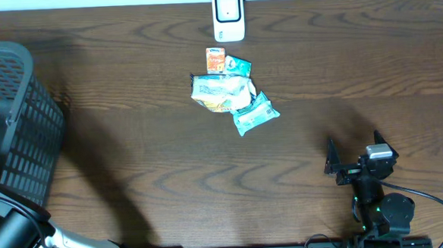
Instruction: Scan the item barcode
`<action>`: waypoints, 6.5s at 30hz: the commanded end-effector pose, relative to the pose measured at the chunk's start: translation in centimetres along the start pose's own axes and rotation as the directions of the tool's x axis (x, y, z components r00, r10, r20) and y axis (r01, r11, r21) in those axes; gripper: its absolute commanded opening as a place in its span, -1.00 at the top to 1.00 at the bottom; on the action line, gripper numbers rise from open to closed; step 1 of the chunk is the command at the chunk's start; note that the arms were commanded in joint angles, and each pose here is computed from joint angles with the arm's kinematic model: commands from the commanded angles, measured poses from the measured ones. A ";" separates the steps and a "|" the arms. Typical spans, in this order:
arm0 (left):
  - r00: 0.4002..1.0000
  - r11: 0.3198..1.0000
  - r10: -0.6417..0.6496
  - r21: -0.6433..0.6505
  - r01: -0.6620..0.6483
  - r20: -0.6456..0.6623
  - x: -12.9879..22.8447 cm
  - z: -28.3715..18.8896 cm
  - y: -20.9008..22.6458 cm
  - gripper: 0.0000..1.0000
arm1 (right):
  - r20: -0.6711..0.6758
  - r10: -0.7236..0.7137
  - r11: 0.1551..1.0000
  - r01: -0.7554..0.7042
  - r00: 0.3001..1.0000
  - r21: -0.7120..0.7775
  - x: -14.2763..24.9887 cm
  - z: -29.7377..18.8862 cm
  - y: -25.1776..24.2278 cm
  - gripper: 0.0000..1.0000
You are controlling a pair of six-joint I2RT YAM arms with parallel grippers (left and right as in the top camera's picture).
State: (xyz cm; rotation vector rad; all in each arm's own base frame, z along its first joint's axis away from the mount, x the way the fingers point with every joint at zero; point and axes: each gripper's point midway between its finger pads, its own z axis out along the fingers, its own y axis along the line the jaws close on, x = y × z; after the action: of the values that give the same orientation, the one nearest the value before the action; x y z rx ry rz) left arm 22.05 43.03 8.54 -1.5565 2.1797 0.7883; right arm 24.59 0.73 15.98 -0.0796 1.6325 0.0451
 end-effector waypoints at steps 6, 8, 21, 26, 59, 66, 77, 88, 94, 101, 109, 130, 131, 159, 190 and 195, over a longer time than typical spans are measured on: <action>0.999 0.983 0.009 0.181 -0.003 -0.032 0.5 -1.2 -2.3 0.86 | 0.001 0.014 1.000 -0.014 1.000 0.008 0.0 0.0 -0.2 -0.99; 1.000 0.970 -0.003 0.243 0.004 -0.007 -0.4 -2.9 -2.8 0.85 | 0.001 0.014 1.000 -0.014 1.000 0.008 0.0 0.0 -0.2 -0.99; 0.998 0.952 -0.031 0.307 0.012 0.055 -1.7 -11.9 -0.3 0.39 | 0.001 0.014 1.000 -0.014 1.000 0.008 0.0 0.0 -0.2 -0.99; 0.987 0.945 0.115 0.294 -0.143 0.112 -2.2 -10.4 -1.0 -0.33 | 0.001 0.014 1.000 -0.014 1.000 0.008 0.0 0.0 -0.2 -0.98; 0.671 0.655 0.728 0.148 -0.741 0.137 0.4 0.1 -3.7 -0.82 | 0.001 0.014 1.000 -0.014 1.000 0.008 0.0 0.0 -0.2 -0.99; 0.664 0.644 0.740 0.174 -0.745 0.106 1.8 1.8 -4.1 -0.58 | 0.001 0.014 1.000 -0.014 1.000 0.008 0.0 0.0 -0.2 -0.99; 0.760 0.732 0.643 0.215 -0.646 0.092 2.0 1.5 -4.7 0.02 | 0.001 0.014 1.000 -0.014 1.000 0.008 0.0 0.0 -0.2 -0.99; 0.830 0.760 0.554 0.367 -0.537 0.068 3.6 -0.3 -6.1 0.01 | 0.001 0.014 1.000 -0.014 1.000 0.008 0.0 0.0 -0.2 -0.98; 0.883 0.811 0.469 0.381 -0.444 0.032 3.6 -0.4 -6.3 -0.06 | 0.001 0.014 1.000 -0.014 1.000 0.008 0.0 0.0 -0.2 -0.99; 0.934 0.912 0.357 0.219 -0.348 -0.001 1.9 0.1 -3.7 0.02 | 0.001 0.014 1.000 -0.014 1.000 0.008 0.0 0.0 -0.2 -0.98; 0.993 0.970 0.106 0.215 -0.116 0.057 -1.3 -3.2 -2.7 -0.08 | 0.001 0.014 1.000 -0.014 1.000 0.008 0.0 0.0 -0.2 -0.98; 0.965 0.983 -0.159 0.055 0.174 -0.208 4.7 3.1 1.3 -0.79 | 0.001 0.014 1.000 -0.014 1.000 0.008 0.0 0.0 -0.2 -0.99; 0.962 0.978 -0.158 0.097 0.182 -0.221 4.8 3.3 0.5 -0.81 | 0.001 0.014 1.000 -0.014 1.000 0.008 0.0 0.0 -0.2 -0.98; 0.988 0.921 -0.039 0.379 0.093 -0.148 2.5 1.5 -3.8 -0.68 | 0.001 0.014 1.000 -0.014 1.000 0.008 0.0 0.0 -0.2 -0.98; 0.948 0.843 -0.226 0.533 0.076 0.222 -7.8 -15.7 -0.2 0.17 | 0.001 0.014 1.000 -0.014 1.000 0.008 0.0 0.0 -0.2 -0.98; 0.888 0.735 -0.318 0.678 0.008 0.334 -9.9 -24.6 0.2 0.14 | 0.001 0.014 1.000 -0.014 1.000 0.008 0.0 0.0 -0.2 -0.99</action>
State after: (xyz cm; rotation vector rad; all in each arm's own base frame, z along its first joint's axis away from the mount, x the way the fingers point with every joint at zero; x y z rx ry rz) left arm 25.13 37.92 28.87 -1.1572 1.7674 0.3200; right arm 24.59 0.73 15.97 -0.0796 1.6329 0.0451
